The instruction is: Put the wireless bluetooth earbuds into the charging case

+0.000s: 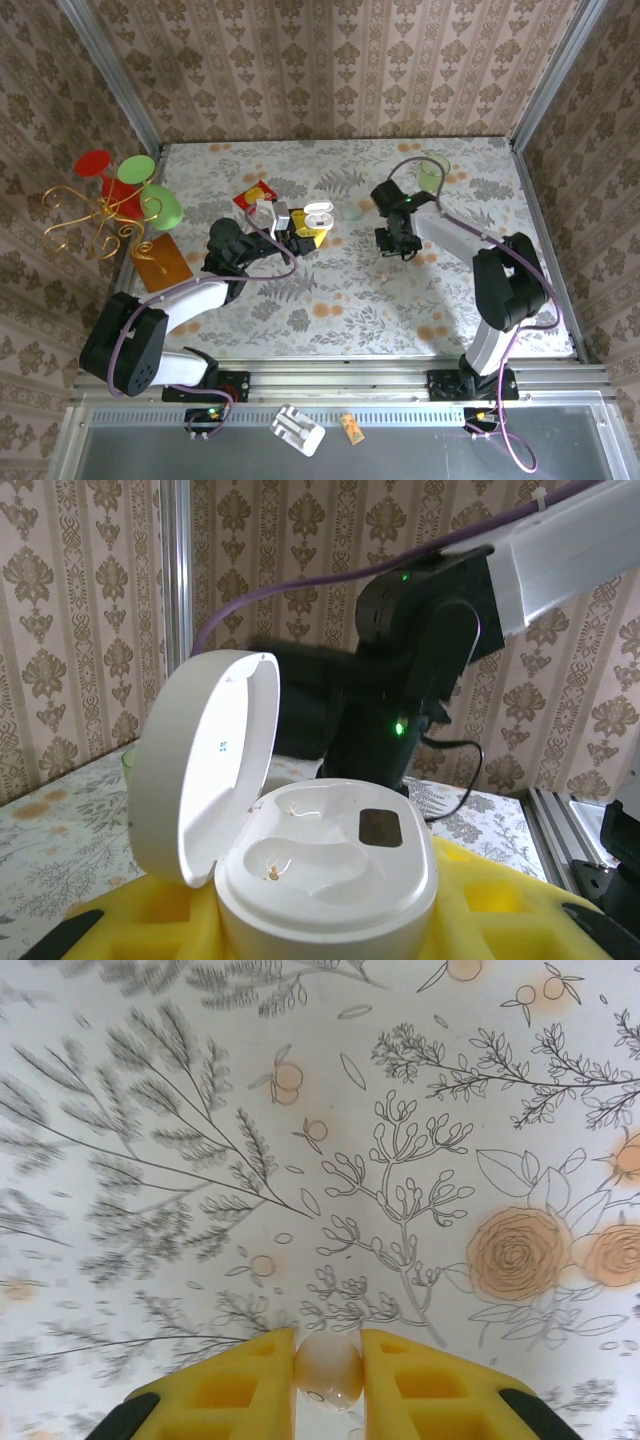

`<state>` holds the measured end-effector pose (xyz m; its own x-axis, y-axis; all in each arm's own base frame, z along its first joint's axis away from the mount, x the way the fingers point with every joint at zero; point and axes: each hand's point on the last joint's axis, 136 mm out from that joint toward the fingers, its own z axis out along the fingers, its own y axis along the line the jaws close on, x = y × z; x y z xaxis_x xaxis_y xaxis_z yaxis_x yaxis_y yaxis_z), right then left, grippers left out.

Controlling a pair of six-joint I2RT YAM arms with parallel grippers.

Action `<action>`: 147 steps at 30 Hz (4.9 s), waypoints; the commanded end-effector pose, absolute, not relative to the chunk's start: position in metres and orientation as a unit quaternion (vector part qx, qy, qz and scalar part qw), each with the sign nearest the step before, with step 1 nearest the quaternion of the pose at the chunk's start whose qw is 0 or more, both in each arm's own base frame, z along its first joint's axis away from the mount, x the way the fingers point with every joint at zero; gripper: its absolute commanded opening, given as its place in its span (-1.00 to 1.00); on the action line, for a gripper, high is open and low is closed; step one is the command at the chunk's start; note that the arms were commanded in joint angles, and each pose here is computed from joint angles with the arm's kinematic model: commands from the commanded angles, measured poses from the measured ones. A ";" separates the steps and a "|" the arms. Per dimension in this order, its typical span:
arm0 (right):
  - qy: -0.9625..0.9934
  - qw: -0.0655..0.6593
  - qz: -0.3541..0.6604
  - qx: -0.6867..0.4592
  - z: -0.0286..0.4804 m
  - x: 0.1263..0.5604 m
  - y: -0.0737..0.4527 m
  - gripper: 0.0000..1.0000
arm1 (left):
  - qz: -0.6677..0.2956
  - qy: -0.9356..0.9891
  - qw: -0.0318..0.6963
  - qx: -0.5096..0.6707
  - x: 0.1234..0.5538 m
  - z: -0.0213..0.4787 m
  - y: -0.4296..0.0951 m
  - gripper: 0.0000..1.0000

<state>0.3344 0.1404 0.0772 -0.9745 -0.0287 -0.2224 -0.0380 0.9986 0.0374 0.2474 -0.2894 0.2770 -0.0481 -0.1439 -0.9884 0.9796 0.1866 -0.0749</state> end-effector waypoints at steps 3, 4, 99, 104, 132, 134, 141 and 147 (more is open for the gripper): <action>0.975 0.084 0.190 0.082 0.099 0.325 0.165 -0.60 | -0.491 0.514 0.577 0.402 0.247 0.283 -0.286 -0.56; 0.970 0.084 0.207 0.094 0.104 0.325 0.165 -0.60 | -0.491 0.514 0.577 0.403 0.247 0.284 -0.286 -0.56; 0.880 0.250 0.356 -0.192 0.298 0.292 0.281 0.00 | -0.495 0.436 0.580 0.478 0.225 0.273 -0.293 -0.60; 0.877 0.244 0.364 -0.197 0.295 0.290 0.284 0.00 | -0.495 0.437 0.581 0.476 0.225 0.274 -0.292 -0.60; 0.971 0.184 0.127 0.089 0.124 0.284 0.119 0.19 | -0.485 0.445 0.592 0.465 0.232 0.275 -0.289 -0.60; 0.977 0.166 0.107 0.086 0.106 0.285 0.118 0.10 | -0.485 0.446 0.592 0.464 0.232 0.274 -0.289 -0.60; 0.982 0.121 0.137 0.052 0.063 0.298 0.150 0.03 | -0.486 0.446 0.591 0.463 0.231 0.274 -0.289 -0.60; 0.982 0.127 0.137 0.030 0.045 0.325 0.163 -0.03 | -0.488 0.443 0.593 0.463 0.231 0.279 -0.289 -0.61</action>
